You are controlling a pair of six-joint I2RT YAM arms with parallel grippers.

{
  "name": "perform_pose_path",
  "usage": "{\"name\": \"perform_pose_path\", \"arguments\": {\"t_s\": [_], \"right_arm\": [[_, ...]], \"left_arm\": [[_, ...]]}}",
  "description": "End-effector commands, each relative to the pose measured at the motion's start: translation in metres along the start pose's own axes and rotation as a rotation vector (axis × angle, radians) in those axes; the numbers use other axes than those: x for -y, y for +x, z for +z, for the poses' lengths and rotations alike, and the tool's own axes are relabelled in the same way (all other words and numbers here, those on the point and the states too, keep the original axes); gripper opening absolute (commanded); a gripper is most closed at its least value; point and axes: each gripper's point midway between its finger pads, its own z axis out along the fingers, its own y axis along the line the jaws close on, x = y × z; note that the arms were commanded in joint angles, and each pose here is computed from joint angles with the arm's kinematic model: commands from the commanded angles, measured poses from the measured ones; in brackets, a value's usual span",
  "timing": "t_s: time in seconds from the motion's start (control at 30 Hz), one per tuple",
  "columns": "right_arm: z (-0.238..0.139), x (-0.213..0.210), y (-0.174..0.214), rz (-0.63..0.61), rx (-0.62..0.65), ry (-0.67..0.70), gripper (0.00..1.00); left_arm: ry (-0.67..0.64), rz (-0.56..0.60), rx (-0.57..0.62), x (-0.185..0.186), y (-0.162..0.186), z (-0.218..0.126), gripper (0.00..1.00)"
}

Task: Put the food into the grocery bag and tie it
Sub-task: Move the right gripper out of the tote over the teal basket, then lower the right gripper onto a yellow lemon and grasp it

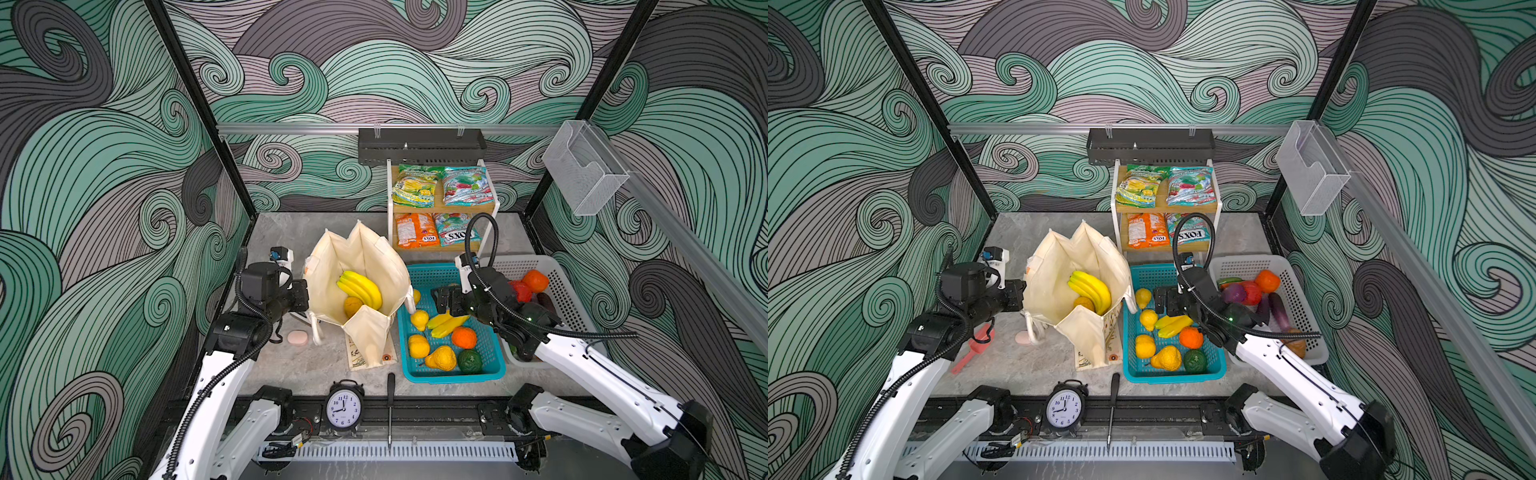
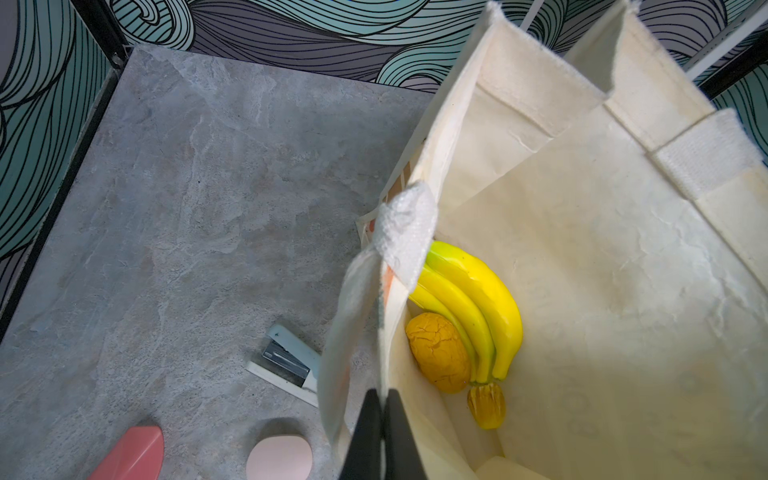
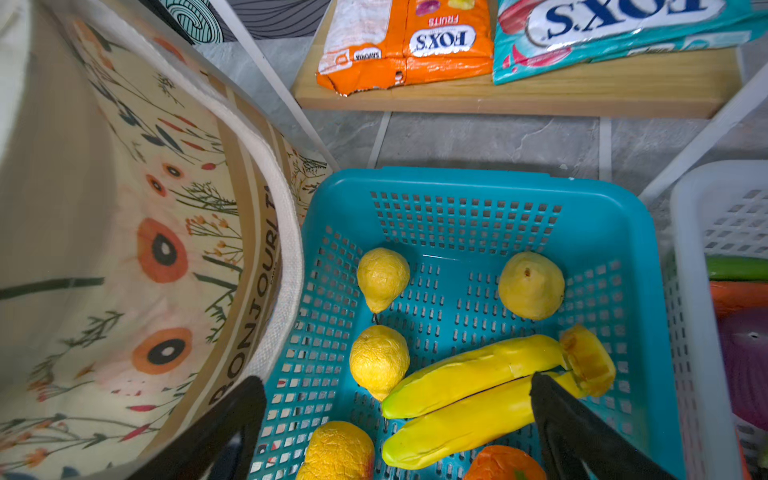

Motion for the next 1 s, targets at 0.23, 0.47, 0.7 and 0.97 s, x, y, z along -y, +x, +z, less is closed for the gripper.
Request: {"name": "perform_pose_path", "arguments": {"t_s": [0.23,0.47,0.7,0.97], "right_arm": [[0.063,-0.012,0.022,-0.007,-0.03,-0.084,0.95],[0.098,-0.017,0.032,0.06,-0.105,-0.092,0.88],[0.129,-0.014,0.036,0.1,-0.126,-0.052,0.73],[0.153,-0.018,0.046,0.12,-0.171,-0.056,0.68]], "left_arm": [[-0.02,-0.002,0.012,-0.004,-0.002,-0.001,0.0],[0.0,-0.002,0.013,0.0,-0.003,-0.002,0.0],[0.007,-0.003,0.014,0.001,-0.002,-0.002,0.0],[-0.003,-0.002,0.008,-0.001,-0.002,-0.001,0.0]]}}
